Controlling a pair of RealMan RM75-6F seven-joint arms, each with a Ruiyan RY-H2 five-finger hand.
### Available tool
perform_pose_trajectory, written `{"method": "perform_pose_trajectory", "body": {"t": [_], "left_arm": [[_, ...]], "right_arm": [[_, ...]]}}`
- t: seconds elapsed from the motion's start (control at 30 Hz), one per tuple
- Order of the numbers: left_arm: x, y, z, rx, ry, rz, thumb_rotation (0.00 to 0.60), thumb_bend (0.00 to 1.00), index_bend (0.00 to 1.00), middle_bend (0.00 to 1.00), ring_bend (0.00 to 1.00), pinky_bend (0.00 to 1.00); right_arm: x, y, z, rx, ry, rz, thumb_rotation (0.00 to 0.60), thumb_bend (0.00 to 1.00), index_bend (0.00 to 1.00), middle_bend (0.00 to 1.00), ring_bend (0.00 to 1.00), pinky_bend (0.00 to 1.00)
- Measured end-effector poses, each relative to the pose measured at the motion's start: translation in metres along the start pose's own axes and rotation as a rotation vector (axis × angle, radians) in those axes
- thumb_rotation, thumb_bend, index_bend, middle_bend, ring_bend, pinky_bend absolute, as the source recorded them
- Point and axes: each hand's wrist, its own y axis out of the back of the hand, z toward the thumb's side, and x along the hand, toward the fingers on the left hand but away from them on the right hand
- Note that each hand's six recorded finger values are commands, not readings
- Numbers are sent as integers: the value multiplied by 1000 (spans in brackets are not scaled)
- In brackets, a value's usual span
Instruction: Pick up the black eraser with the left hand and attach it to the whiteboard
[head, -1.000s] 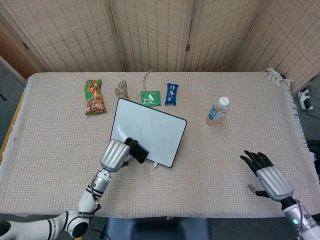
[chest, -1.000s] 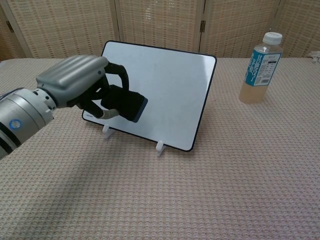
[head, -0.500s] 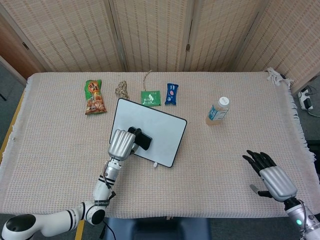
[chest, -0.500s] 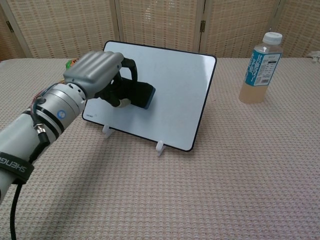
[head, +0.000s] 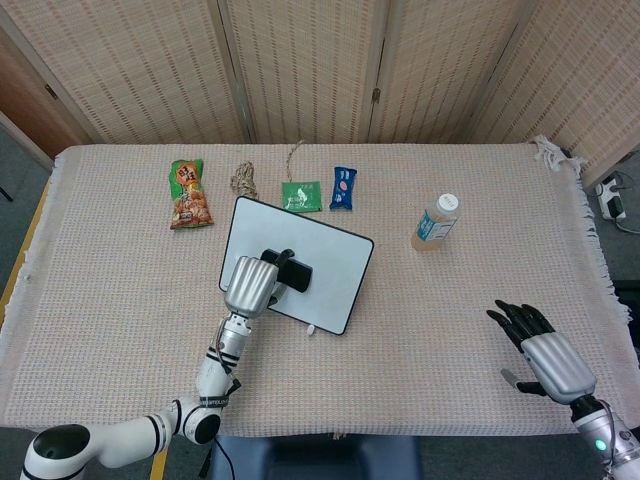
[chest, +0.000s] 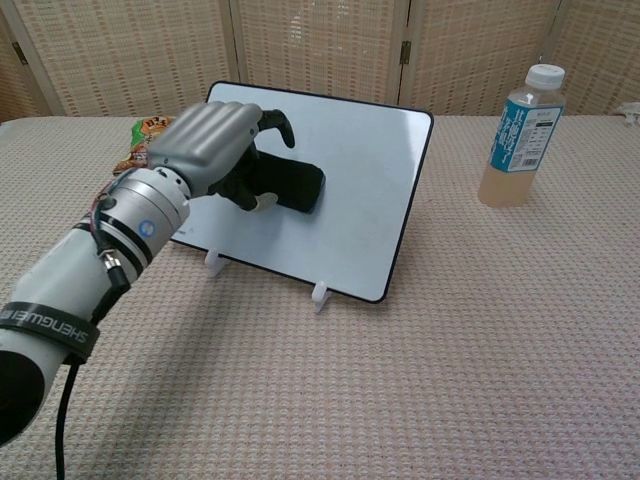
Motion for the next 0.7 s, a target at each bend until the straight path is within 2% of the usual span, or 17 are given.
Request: {"method": "perform_pose_trajectory", "body": {"t": [0.27,0.37,0.47,0.5,0.53,0.57,0.63,0.7], "left_arm": [[-4,-1,1,18,-4,-9,600,363,294,1000,943,1000],[-9,3,-3,32,3,-13,600,355,241,1000,933,1000],[-17,9,-15,68,29,-27,600,266,184,992,840,999],[-21,11,-19,75,39,-34,600,245,156,943,763,968],[-25,14,-24,77,49,-44,600,234,114,818,638,851],[-30,17,-29,75,59,-55,600,232,91,719,560,738],[-46,25,-42,60,75,-87,600,231,55,425,325,314],[-71,36,-60,51,92,-121,600,232,51,267,190,104]], "right_arm": [[4,1,1,3,5,-11,600,349,0,0,0,0],[5,1,1,6,8,-15,600,349,0,0,0,0],[7,1,3,10,15,-17,600,349,0,0,0,0],[8,1,4,12,19,-16,600,349,0,0,0,0],[8,0,5,13,22,-12,600,349,0,0,0,0],[8,-1,5,11,23,-9,600,349,0,0,0,0],[7,-4,5,11,25,5,600,348,0,0,0,0],[6,-7,7,15,28,13,600,348,0,0,0,0]]}}
